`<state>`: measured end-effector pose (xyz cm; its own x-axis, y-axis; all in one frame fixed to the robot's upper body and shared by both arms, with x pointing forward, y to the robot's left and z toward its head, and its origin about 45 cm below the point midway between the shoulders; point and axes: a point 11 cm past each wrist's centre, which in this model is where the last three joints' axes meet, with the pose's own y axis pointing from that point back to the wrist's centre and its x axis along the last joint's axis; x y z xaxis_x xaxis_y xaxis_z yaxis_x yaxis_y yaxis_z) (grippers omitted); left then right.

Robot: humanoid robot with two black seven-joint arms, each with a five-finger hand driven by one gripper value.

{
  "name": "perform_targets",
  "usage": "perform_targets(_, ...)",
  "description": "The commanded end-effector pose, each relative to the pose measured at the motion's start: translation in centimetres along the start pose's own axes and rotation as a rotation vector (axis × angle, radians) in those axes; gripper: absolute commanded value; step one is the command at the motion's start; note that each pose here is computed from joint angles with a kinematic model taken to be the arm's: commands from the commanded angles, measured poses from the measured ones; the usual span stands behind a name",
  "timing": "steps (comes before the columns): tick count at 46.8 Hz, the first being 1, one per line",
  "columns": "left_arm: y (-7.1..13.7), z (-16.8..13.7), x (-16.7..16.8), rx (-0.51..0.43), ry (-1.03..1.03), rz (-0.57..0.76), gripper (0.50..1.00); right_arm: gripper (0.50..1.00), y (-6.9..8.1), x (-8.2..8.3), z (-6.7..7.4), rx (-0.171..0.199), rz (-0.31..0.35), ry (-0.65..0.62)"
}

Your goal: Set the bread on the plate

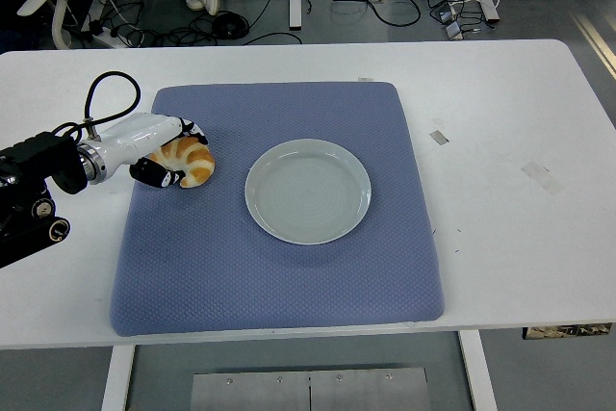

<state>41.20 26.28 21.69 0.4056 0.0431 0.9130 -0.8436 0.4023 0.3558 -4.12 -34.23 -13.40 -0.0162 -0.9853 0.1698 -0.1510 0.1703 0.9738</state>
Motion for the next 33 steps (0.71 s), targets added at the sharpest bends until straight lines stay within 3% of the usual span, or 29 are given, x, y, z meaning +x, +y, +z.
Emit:
perform_targets(1,0.0,0.0,0.1,0.001,-0.001,0.002,0.616,1.000,0.0,0.0,0.0,0.000,0.000,0.000)
perform_targets(10,0.0,0.0,0.6,0.002,0.004,0.011,0.574,1.000,0.0,0.0,0.0,0.000,0.000,0.000)
perform_targets(33,-0.6,1.6,4.7,-0.038,-0.013,0.086,0.572,1.000,0.0,0.0,0.0,0.000,0.000,0.000)
